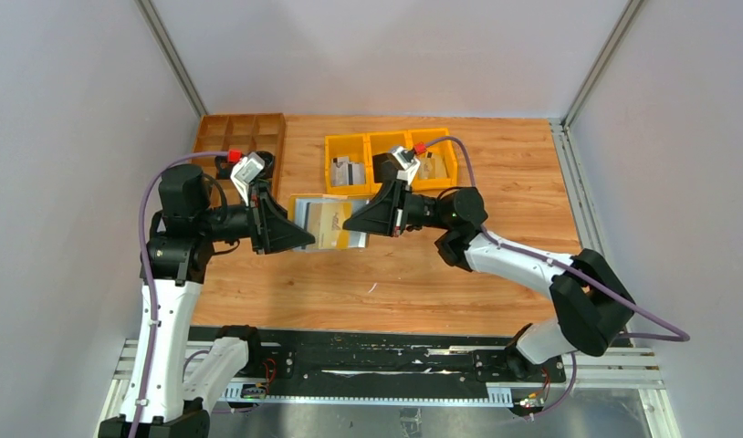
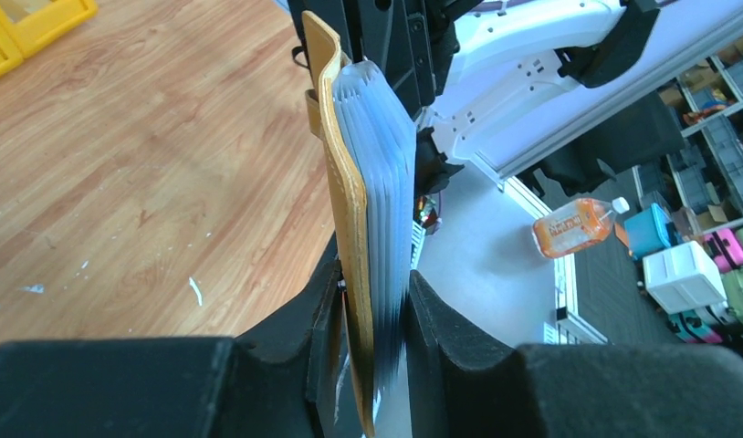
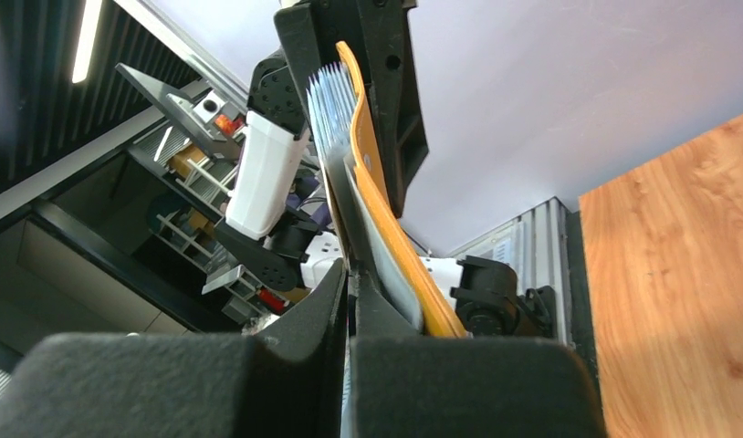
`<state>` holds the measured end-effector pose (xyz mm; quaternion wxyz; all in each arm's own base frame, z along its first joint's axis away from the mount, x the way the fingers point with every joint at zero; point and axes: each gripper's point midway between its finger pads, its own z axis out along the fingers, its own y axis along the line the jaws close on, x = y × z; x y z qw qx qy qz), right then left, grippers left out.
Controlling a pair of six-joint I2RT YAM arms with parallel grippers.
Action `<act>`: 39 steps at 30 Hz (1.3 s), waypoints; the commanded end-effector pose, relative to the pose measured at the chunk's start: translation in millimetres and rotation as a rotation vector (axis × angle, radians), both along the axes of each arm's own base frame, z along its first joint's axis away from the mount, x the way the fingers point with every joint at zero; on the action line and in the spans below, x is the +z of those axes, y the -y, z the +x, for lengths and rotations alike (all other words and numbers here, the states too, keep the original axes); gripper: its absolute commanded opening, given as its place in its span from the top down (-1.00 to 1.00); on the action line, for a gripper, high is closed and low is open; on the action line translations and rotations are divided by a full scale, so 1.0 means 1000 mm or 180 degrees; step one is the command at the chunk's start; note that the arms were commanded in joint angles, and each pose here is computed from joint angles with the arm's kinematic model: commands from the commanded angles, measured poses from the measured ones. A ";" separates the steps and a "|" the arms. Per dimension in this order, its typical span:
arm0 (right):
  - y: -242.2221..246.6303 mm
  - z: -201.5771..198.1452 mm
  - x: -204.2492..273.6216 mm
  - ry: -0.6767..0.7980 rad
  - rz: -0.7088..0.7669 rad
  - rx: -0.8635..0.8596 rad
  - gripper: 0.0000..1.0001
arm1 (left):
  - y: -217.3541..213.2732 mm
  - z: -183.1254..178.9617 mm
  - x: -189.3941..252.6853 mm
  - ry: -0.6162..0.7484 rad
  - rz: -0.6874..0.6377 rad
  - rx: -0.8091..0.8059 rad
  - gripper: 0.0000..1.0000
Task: Take the credit cards out of the card holder
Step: Remove the credit card from the card holder, then place the credit card in the storage box.
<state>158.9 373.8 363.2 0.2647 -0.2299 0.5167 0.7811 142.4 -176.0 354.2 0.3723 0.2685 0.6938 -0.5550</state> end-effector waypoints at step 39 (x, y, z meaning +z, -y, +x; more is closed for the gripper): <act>0.195 0.390 -0.241 -0.0632 -0.3504 -0.2411 1.00 | -0.015 0.045 -0.028 0.0117 0.0523 0.0516 1.00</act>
